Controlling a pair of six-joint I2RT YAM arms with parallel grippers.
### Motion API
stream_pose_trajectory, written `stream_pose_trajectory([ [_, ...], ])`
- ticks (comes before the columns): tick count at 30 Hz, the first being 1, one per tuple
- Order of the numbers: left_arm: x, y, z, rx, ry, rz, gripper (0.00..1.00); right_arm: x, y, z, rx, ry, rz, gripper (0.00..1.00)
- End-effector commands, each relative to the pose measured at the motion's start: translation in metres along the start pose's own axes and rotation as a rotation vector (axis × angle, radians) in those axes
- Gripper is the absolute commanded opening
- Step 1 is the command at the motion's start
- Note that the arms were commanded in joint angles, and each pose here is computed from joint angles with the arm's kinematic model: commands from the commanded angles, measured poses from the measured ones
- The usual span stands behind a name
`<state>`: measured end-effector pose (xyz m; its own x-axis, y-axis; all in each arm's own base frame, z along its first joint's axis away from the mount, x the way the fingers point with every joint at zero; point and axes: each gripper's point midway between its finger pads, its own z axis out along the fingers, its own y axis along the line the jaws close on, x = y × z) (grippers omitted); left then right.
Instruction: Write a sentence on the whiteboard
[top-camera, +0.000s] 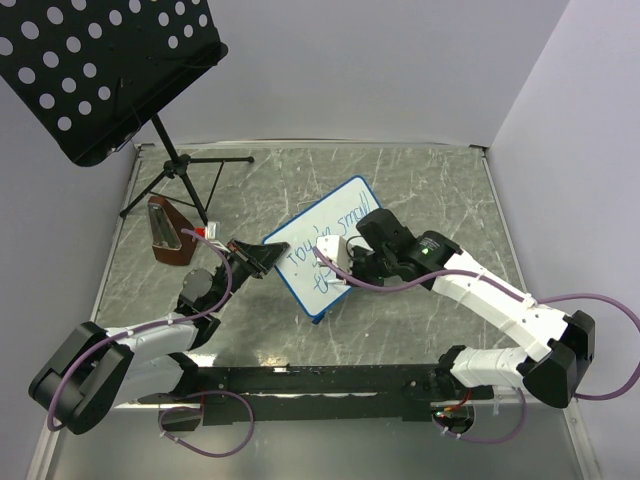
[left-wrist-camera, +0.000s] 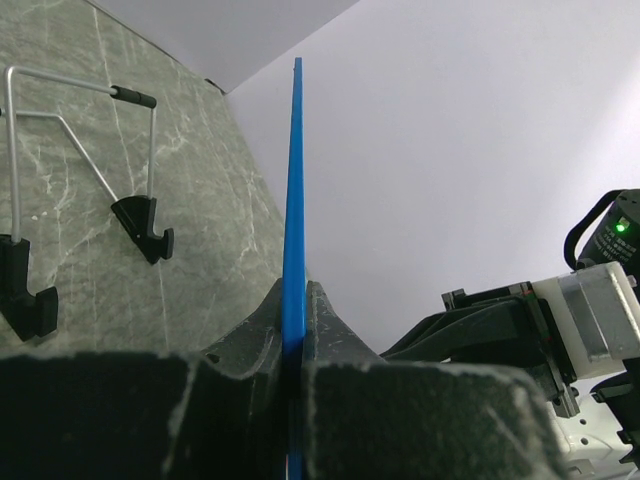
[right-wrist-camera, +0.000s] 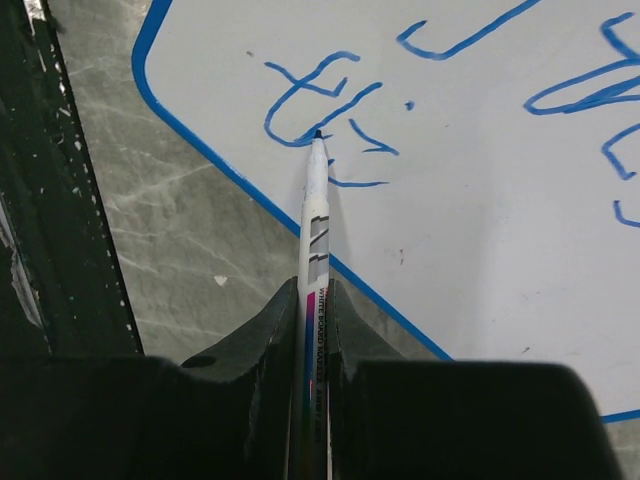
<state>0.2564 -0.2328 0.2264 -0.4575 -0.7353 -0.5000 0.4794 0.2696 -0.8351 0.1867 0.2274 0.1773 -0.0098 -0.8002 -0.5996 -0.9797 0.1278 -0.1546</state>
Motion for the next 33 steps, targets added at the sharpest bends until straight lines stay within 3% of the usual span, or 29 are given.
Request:
stream_pose_trajectory([
  [1,-0.044,-0.080,0.001,0.291,-0.154,0.001,0.01,-0.024,-0.022,-0.009,0.092,-0.061,0.001,0.00],
  [18,-0.045,-0.082,0.002,0.293,-0.157,0.005,0.01,-0.012,-0.029,-0.011,0.121,-0.031,0.043,0.00],
  [33,-0.046,-0.080,0.003,0.287,-0.157,0.005,0.01,0.016,0.001,-0.003,-0.005,0.029,0.023,0.00],
])
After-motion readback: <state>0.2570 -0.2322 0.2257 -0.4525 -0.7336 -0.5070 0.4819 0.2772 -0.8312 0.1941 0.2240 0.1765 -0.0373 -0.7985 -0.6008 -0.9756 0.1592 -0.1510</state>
